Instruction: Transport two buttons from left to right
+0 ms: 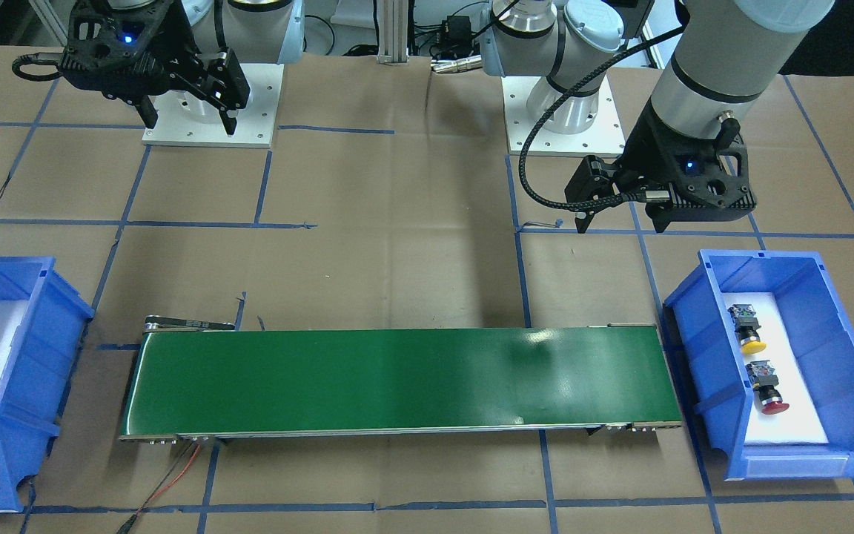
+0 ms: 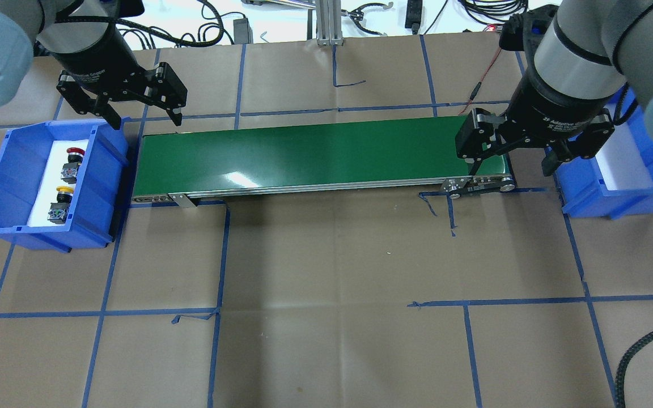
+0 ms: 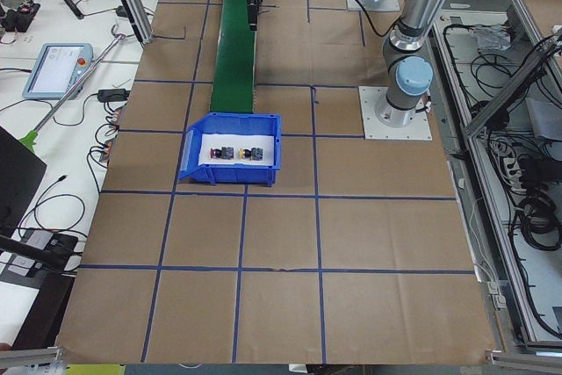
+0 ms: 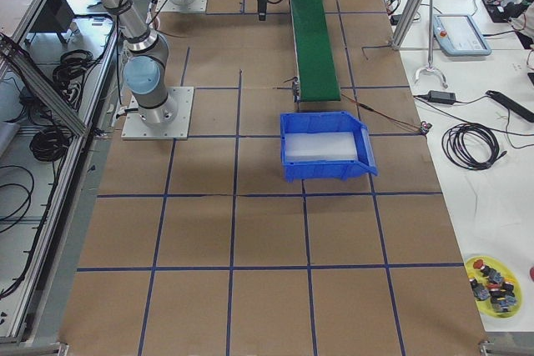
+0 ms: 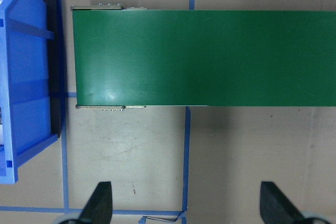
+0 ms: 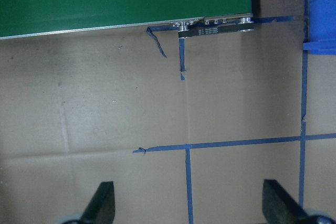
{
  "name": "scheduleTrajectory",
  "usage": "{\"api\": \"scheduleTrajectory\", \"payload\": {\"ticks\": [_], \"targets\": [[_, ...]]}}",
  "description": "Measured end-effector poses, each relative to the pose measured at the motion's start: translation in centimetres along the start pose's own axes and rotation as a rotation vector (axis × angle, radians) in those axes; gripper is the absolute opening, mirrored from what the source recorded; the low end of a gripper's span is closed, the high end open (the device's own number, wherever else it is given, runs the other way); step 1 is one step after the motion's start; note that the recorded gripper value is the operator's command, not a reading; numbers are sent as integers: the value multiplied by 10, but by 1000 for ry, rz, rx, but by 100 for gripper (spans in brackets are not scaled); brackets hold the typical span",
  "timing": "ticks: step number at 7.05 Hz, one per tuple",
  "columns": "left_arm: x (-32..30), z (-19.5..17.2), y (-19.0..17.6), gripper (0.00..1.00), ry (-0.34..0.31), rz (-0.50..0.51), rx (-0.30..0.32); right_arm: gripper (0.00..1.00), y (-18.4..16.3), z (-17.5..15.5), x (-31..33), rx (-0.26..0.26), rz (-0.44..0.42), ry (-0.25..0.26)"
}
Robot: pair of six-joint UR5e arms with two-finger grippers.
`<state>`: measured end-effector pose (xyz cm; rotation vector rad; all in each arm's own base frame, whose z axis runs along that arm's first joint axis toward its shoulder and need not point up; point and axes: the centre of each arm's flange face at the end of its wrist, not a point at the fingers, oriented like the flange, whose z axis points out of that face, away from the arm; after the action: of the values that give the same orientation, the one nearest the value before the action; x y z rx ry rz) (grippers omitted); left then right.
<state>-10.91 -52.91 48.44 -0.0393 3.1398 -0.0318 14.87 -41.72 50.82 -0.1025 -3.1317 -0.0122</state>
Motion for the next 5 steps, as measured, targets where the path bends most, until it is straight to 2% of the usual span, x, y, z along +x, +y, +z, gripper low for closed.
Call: {"api": "scheduleTrajectory", "payload": {"ticks": [5], "targets": [[-20,1,-6,100,-3,-7,-3,100,-2,5,0,-13,-2,1]]}}
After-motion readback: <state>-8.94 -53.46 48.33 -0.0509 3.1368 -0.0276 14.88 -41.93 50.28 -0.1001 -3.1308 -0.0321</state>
